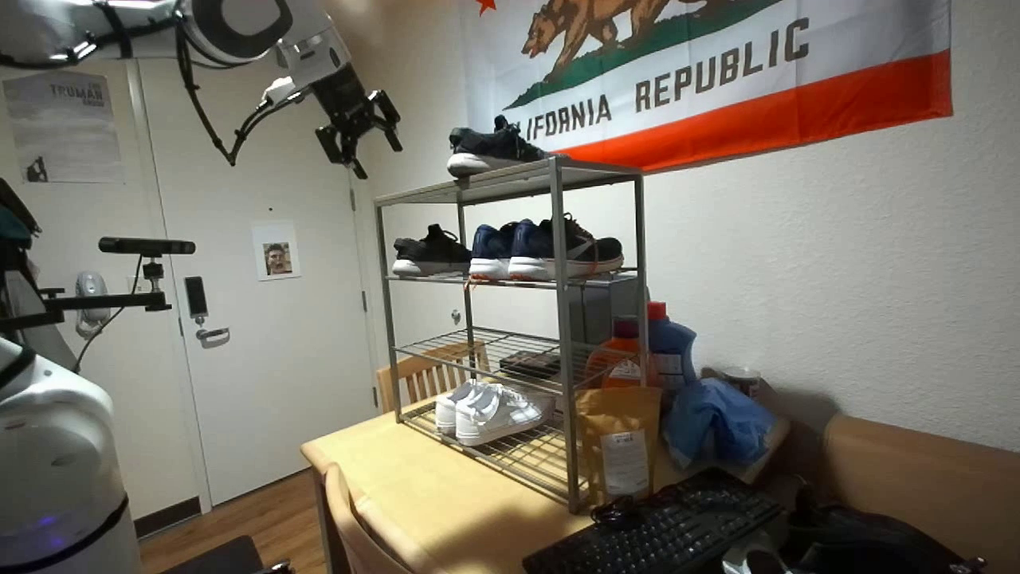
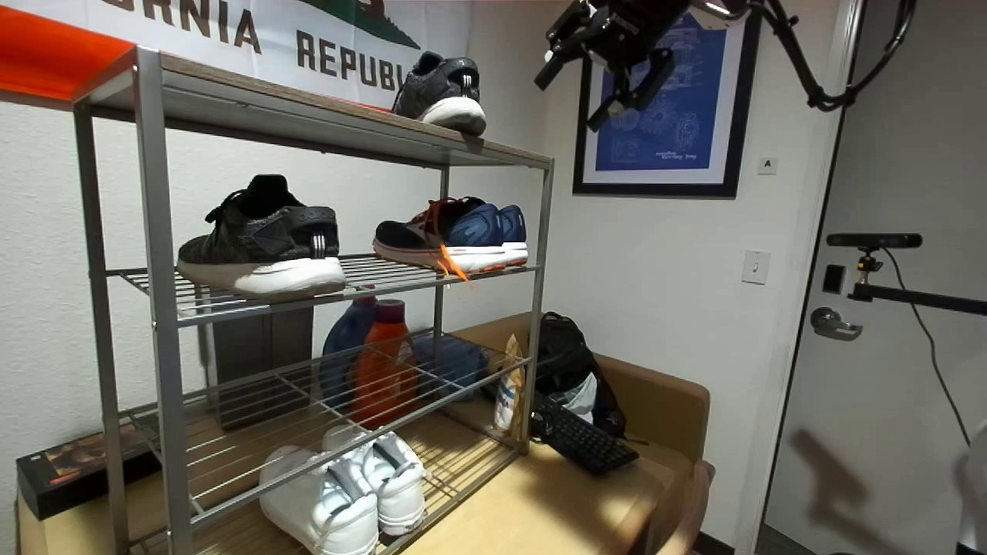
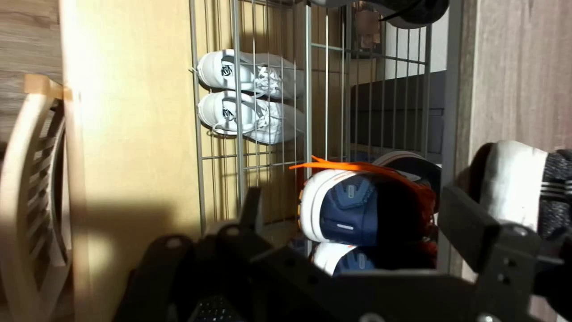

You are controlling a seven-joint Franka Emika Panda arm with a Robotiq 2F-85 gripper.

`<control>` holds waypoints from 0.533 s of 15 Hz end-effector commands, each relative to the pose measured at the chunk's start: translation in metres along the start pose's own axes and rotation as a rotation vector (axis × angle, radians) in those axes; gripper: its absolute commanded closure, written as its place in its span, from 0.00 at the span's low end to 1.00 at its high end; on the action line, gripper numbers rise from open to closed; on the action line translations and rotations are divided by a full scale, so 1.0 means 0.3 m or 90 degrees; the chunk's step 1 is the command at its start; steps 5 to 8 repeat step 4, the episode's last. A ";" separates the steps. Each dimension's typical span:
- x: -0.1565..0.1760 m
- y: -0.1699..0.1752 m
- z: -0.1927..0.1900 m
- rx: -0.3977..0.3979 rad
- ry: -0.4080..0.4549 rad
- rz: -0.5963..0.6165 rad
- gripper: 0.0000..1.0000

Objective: Move the black shoe from the third shelf and put it on top of the shoe rack

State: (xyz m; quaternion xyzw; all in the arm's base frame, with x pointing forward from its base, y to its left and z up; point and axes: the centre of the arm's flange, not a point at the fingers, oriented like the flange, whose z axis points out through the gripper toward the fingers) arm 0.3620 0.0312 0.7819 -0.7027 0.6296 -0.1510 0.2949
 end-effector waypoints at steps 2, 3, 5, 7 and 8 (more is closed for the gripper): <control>0.001 0.035 0.016 -0.003 0.001 0.000 0.00; 0.001 0.041 0.015 -0.003 0.001 0.000 0.00; 0.000 0.044 0.013 -0.002 0.001 0.000 0.00; 0.000 0.044 0.013 -0.002 0.001 0.000 0.00; 0.000 0.044 0.013 -0.002 0.001 0.000 0.00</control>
